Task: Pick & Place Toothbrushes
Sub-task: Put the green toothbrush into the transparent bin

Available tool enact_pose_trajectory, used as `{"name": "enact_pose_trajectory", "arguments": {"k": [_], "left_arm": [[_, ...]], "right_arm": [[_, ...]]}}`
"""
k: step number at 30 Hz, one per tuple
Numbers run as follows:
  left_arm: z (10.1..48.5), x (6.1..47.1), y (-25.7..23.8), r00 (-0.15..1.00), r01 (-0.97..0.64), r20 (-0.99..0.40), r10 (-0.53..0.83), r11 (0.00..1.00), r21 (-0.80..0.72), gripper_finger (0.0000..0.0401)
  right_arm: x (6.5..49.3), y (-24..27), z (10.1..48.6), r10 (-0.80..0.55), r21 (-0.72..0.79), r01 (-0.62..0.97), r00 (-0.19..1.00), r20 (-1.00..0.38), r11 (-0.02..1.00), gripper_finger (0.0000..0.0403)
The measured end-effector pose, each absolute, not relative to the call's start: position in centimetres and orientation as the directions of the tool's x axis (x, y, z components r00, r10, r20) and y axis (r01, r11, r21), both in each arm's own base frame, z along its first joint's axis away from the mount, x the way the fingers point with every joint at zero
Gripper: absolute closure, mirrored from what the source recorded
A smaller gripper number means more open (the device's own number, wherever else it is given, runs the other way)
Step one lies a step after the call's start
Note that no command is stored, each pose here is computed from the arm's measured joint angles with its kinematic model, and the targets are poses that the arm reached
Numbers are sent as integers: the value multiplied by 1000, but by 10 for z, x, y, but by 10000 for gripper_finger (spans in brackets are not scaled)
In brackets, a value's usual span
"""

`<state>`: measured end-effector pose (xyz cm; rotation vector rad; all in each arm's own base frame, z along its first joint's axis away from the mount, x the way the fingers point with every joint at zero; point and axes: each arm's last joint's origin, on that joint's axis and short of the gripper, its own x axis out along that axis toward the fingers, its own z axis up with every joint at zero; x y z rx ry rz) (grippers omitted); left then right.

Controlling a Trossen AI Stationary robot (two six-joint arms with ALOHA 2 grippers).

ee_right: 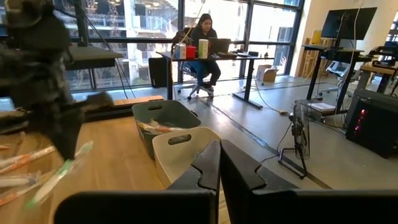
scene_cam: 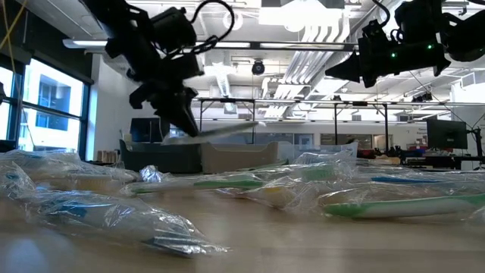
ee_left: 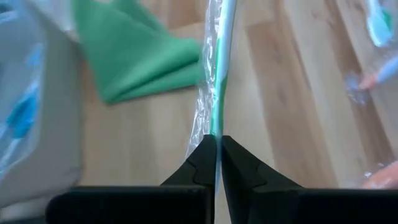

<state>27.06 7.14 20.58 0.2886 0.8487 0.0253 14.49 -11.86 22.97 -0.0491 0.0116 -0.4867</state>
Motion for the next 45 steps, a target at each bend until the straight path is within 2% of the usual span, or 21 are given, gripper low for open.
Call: {"name": "enact_pose_trajectory", "arguments": {"k": [7, 13, 24, 31, 34, 41, 45], "left_arm": [[233, 253, 94, 730, -41, -643, 231, 954, 296, 400], [249, 249, 108, 790, -182, -537, 296, 950, 255, 400], [241, 243, 107, 756, -178, -616, 219, 976, 128, 400], [235, 242, 110, 680, -330, -657, 326, 936, 123, 399], [231, 244, 111, 670, -327, -669, 321, 937, 122, 378], [207, 254, 116, 598, -335, -735, 320, 933, 134, 298], [192, 258, 119, 548, -342, -772, 322, 929, 145, 280]], "right_arm": [[145, -119, 230, -468, -50, 467, 884, 0, 883, 400], [145, -119, 230, -468, -50, 467, 884, 0, 883, 400], [145, -119, 229, -468, -49, 467, 884, -3, 883, 400], [145, -119, 229, -468, -49, 467, 884, -3, 883, 400], [145, -119, 229, -467, -49, 467, 884, -3, 883, 400], [145, -119, 228, -467, -52, 466, 884, -14, 883, 400], [145, -119, 228, -468, -53, 466, 884, -18, 883, 400]]}}
